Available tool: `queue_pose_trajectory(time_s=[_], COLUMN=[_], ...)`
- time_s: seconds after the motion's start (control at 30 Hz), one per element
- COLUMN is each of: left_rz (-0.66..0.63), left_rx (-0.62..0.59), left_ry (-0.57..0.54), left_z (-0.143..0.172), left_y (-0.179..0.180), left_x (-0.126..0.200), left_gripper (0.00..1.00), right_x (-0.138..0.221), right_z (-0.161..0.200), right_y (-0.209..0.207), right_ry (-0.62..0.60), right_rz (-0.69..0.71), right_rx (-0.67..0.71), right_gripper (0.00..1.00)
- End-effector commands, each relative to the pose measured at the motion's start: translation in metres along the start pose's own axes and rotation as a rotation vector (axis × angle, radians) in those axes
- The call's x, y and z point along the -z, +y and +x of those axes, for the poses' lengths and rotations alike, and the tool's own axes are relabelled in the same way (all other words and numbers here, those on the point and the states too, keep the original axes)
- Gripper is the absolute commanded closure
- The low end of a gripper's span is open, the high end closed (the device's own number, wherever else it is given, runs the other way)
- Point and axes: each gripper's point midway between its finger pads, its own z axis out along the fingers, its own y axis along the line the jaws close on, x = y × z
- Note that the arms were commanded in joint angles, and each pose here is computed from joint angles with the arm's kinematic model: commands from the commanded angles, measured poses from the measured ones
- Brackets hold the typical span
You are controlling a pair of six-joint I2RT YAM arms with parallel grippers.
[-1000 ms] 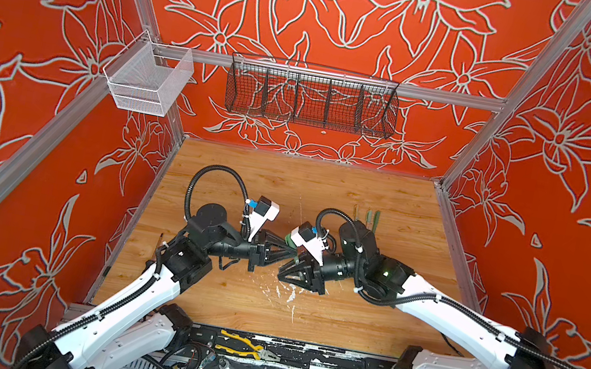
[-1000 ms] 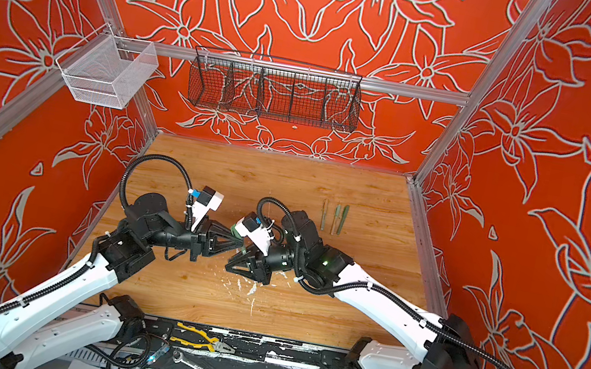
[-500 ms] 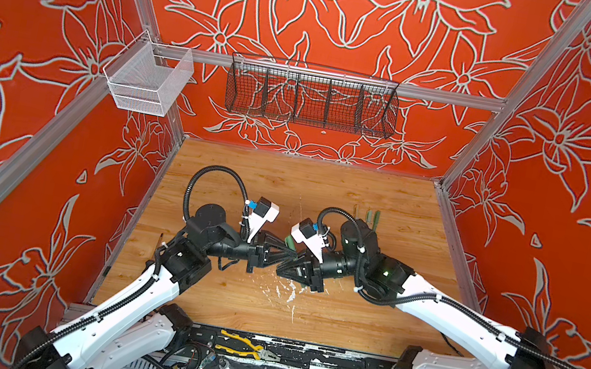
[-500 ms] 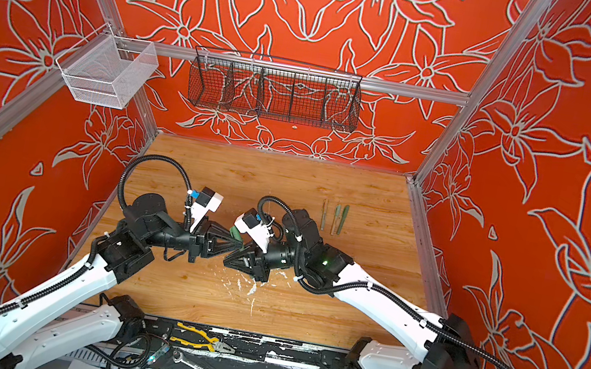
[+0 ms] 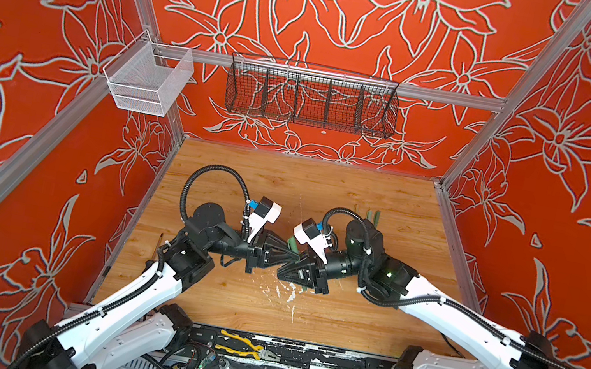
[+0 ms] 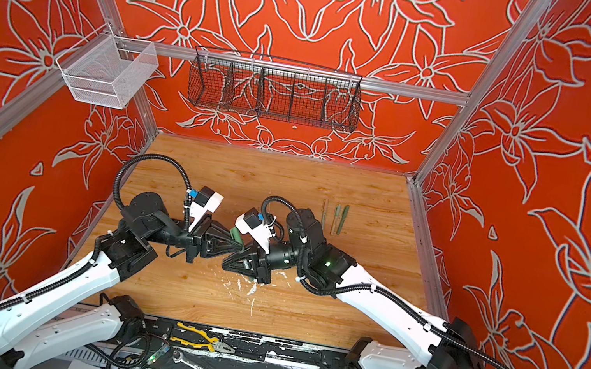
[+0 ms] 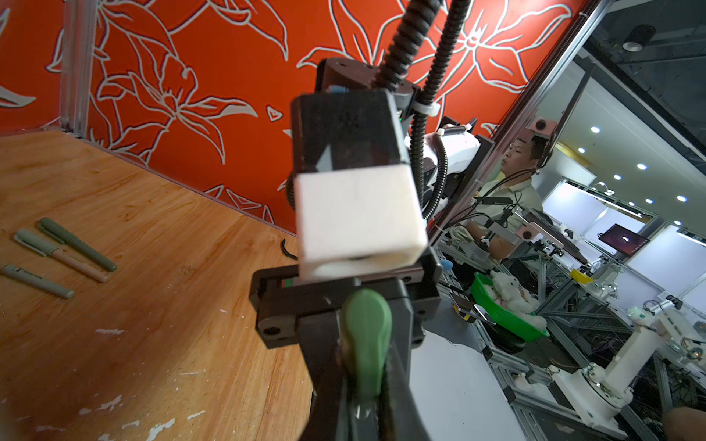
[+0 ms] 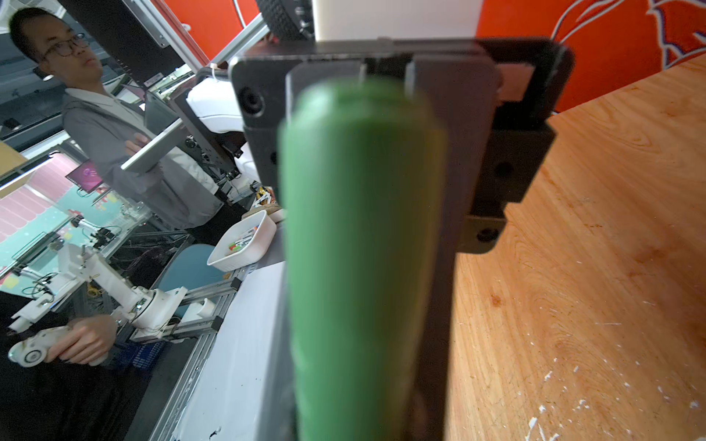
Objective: Insert pens into pen caps
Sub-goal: Put on the pen cap to the pen, then place a pen at the top-center of the table.
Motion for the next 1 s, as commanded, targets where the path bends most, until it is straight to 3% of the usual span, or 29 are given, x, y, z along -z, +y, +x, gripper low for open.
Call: queue_pose_trajectory(time_s=[0.0,0.27,0.4,0.57,0.77,0.83,0.97], left_rz=[0.092,0.076,0.058,-0.010,-0.148,-0.211,-0.350], left_rx=[0.085,0.035,0.027,-0.018,-0.030,-0.024,0.006], left_ry=[0.120,0.095,0.064,-0.075,-0.144,-0.166,-0.161], left_z=[0.035,0.027,0.016,-0.009,-0.017,-0.018,-0.012], left_y=[-0.008,-0.015,-0.013,-0.013,-0.005,0.001,0.015], left_x=[-0.008,-0.004,-0.002,0.022,0.044,0.049,0.059], left_gripper=[1.00,0.97,0.48,0.14,0.07,0.00,0.03], right_x=[0.014,0.011,0.012,0.036,0.083,0.102,0.141], right_z=[-0.074,-0.058,-0.043,-0.014,0.011,0.021,0.049], right_y=[0.040,0.023,0.004,-0.047,-0.105,-0.138,-0.206], right_ry=[-0.165,-0.133,-0.096,-0.052,-0.031,0.007,0.111], right_rz=[-0.059,-0.028,0.056,0.259,0.540,0.702,1.001], right_rx=[0.246,0.177,0.142,0.055,-0.065,-0.131,-0.283], right_gripper=[1.00,1.00,1.00,1.00,1.00,1.00,1.00])
